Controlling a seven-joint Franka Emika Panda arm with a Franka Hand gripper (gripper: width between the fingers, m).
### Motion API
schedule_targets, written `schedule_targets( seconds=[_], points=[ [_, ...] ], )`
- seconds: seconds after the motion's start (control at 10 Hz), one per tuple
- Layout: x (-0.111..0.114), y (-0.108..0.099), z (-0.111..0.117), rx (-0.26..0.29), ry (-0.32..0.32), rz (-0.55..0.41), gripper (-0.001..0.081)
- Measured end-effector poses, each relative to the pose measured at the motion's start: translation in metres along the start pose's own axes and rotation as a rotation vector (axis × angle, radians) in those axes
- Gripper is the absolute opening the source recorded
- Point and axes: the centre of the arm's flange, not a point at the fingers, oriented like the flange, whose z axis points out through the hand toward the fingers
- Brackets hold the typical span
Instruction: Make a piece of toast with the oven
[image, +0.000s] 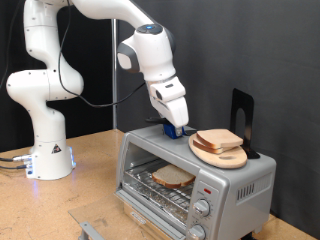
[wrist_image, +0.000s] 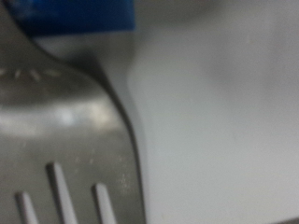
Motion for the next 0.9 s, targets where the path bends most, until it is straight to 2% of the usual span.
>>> schedule_targets(
  seconds=[0.3,0.5,0.7,0.9],
  points=[
    [0.001,-0.025,0.002,-0.095,0.116,-0.108,0.0808],
    [-0.004,-0.039,0.000,-0.137,0.159,-0.160,0.0808],
    [-0.010,-0.047,0.000,-0.144,0.149,-0.178,0.0808],
    [-0.021,-0.052,0.001,-0.112,0.068,-0.195,0.0808]
  ],
)
